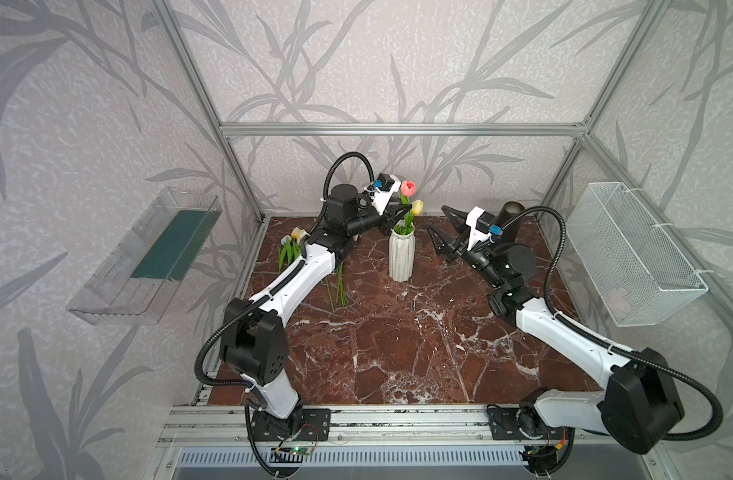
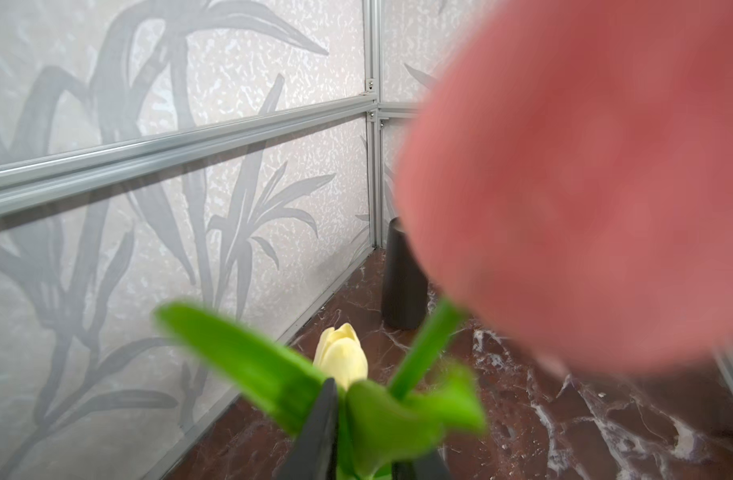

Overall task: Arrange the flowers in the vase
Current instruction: 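Lower the pink tulip stem into the white vase with the left gripper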

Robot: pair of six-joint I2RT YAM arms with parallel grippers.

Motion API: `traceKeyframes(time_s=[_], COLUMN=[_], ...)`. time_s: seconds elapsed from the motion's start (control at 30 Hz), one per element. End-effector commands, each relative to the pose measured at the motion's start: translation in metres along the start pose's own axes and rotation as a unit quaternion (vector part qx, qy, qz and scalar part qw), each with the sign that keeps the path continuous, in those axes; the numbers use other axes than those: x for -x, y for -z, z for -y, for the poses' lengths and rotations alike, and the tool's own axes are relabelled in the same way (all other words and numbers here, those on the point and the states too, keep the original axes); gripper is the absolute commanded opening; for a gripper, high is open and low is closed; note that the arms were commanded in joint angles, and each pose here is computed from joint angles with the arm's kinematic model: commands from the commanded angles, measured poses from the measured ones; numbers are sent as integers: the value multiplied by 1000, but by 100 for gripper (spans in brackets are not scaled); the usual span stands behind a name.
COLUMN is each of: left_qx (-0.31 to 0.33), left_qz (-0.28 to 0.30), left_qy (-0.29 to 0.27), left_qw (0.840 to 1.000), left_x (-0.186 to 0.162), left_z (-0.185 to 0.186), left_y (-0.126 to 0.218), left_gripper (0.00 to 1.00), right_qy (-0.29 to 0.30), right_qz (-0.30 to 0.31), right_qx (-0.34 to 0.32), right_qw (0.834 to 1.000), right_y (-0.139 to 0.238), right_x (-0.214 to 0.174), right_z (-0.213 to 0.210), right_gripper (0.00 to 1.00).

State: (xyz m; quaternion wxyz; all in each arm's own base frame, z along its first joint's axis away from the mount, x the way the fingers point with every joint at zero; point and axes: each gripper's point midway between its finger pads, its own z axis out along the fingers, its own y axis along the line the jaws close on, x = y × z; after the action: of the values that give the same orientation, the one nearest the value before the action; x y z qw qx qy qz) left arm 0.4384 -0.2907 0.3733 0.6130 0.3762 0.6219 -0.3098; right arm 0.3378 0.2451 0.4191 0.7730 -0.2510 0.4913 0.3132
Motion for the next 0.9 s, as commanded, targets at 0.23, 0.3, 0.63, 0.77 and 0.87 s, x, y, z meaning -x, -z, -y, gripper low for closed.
traceKeyframes(time_s=[0.23,0.3,0.63,0.77,0.87], left_qx=[42,52,298,431,474], left_qz=[32,30,18,-77,-163], left_qy=[-54,-54,115,200,281], left_qw=[997,997,948,877,819], left_x=[65,70,0,-98,-169], left_z=[8,9,-51,-82,-99], left_y=[40,50,132,181,214], left_gripper=[50,56,66,67,67], right_qy=[-30,-54,-120,-129,-107], right_qz=[-17,-28,-130,-144,-162], right_qx=[-41,-52,-66,-72,-77], right_qw=[999,997,982,978,978], right_y=[4,6,31,56,77], right_x=[-5,-11,-74,-105,-125], right_z=[18,25,26,20,8], right_gripper=[66,67,68,68,66])
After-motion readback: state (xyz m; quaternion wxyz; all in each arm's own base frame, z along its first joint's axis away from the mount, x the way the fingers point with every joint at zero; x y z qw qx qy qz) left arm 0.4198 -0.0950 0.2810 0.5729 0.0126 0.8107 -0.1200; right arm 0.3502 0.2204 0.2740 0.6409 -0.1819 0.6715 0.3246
